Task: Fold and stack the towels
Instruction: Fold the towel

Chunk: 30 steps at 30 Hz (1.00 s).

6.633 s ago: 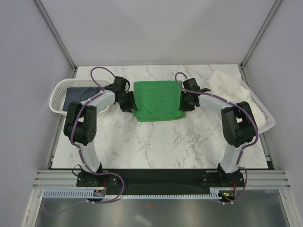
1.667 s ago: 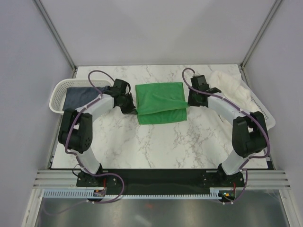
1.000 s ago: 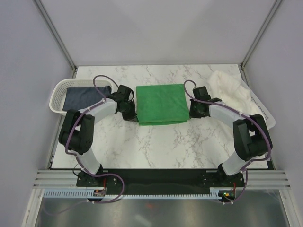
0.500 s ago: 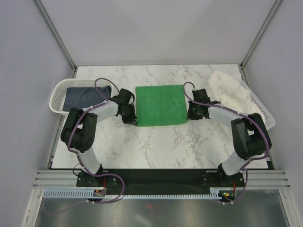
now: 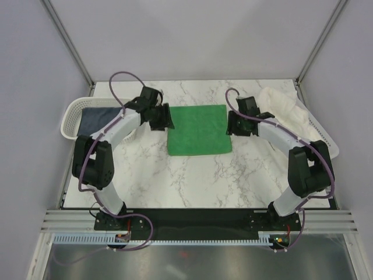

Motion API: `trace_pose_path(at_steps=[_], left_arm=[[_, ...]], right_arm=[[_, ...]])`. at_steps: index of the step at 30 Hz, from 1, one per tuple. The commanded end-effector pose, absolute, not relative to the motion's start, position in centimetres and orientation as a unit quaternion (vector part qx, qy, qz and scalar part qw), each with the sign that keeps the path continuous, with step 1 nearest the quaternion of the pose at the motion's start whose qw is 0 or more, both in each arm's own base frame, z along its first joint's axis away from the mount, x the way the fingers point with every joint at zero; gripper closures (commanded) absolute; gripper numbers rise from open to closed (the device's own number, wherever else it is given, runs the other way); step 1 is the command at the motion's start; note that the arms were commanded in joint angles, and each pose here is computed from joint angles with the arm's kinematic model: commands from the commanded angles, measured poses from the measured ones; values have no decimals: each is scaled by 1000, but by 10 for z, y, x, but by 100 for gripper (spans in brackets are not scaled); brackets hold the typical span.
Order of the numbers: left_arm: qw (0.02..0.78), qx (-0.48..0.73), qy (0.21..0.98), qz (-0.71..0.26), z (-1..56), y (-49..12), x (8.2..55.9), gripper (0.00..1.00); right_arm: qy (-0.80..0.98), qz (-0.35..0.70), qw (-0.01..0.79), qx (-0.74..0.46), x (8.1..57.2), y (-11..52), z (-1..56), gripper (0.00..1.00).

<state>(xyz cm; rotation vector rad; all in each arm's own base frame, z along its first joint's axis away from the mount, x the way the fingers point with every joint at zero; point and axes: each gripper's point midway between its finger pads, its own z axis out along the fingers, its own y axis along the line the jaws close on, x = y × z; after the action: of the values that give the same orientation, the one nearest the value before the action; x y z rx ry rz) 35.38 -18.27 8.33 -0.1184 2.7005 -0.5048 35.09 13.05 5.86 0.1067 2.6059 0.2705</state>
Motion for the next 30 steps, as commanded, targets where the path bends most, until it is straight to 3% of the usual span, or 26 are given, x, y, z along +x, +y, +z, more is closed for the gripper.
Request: trace_pose_path(at_steps=[1,2,11,17,30], left_arm=[[301,42,932,-197,151,-184,412,43],[331,53,921,-200,172,-186,433,43],[361,183,896,-185,145,-187,531,45],[343,208,896,-192,104,-188,552,43],[336,225,895,-190,69,-178,571,40]], right_arm=[[935,114,337,-9,403,142,120,40],[929,117,351,-18,427,148,128,40],[906,139,383,-116,539,167,125,41],[912,125,370,-124,566,149,92,42],[918,145,338,-150,576,141,37,42]])
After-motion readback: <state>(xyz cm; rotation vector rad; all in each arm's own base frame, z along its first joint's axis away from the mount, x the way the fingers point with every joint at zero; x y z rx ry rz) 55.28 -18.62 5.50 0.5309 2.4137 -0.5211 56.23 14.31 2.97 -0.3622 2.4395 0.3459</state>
